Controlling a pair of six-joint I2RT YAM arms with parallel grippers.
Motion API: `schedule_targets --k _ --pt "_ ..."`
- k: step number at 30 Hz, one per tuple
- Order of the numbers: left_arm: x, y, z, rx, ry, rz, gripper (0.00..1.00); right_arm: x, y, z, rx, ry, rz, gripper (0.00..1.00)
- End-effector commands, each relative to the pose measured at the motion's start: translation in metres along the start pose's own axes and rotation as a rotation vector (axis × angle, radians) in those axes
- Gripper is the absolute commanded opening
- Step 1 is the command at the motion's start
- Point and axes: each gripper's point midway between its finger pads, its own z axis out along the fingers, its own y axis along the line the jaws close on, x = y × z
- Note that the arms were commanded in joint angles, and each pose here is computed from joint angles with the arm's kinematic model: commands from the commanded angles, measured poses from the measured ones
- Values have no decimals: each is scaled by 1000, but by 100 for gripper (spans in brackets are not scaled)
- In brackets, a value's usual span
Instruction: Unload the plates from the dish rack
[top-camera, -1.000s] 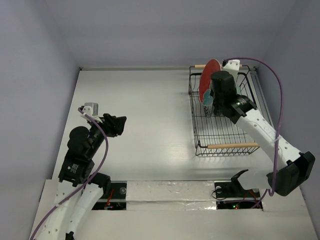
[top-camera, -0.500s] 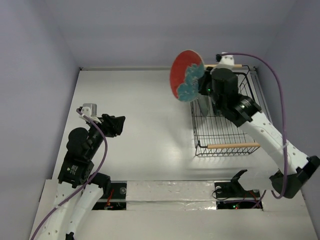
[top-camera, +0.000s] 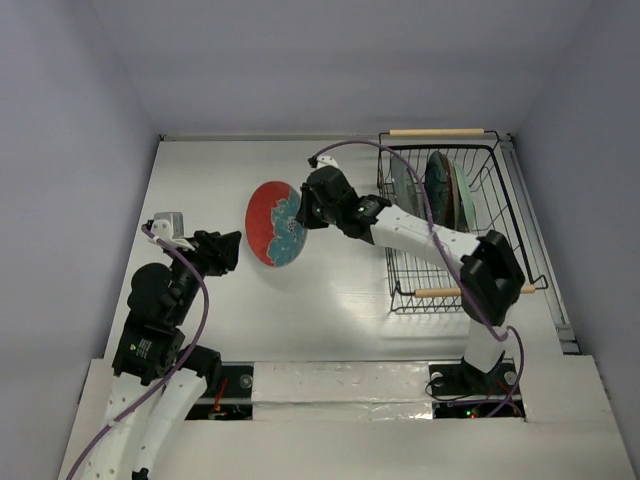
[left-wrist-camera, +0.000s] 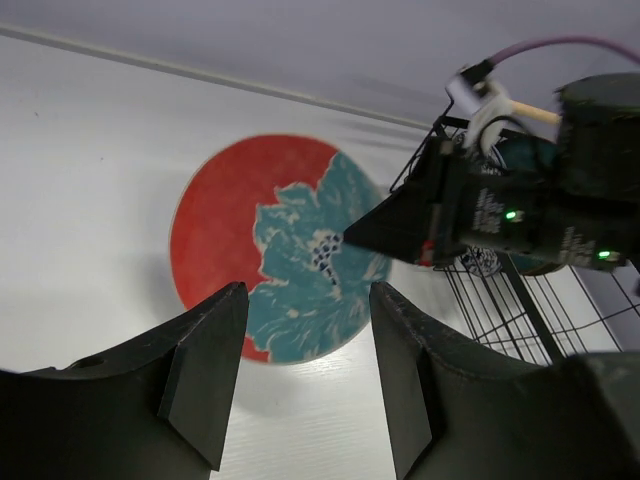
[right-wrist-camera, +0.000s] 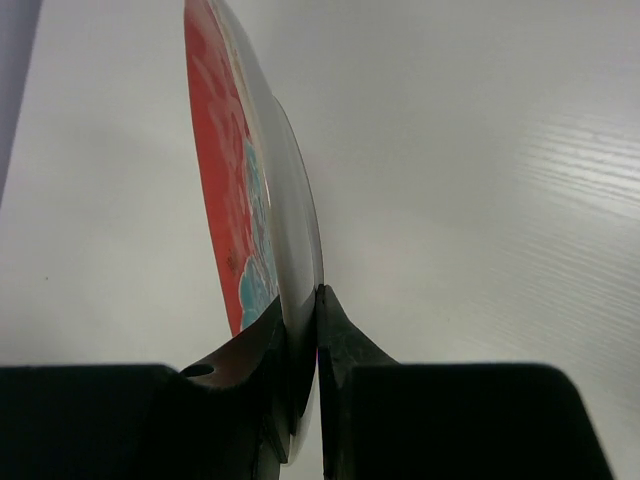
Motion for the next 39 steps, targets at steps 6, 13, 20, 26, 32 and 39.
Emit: schedule_targets --k 6,13,20,26,32,39 --pt "-8 -5 1 15 -31 -6 49 -70 58 17 -212 -233 178 0" --pt "-6 -6 2 25 -20 -7 49 -20 11 45 -59 -189 226 3" --pt "-3 -7 4 30 -9 -6 49 33 -42 55 103 -136 222 34" --pt "-1 -7 6 29 1 -8 49 58 -66 56 181 -103 195 40" --pt "-1 -7 6 30 2 -8 49 57 -67 50 192 -84 161 62" --pt "-1 -7 6 31 2 -7 49 15 -58 7 196 -127 82 79"
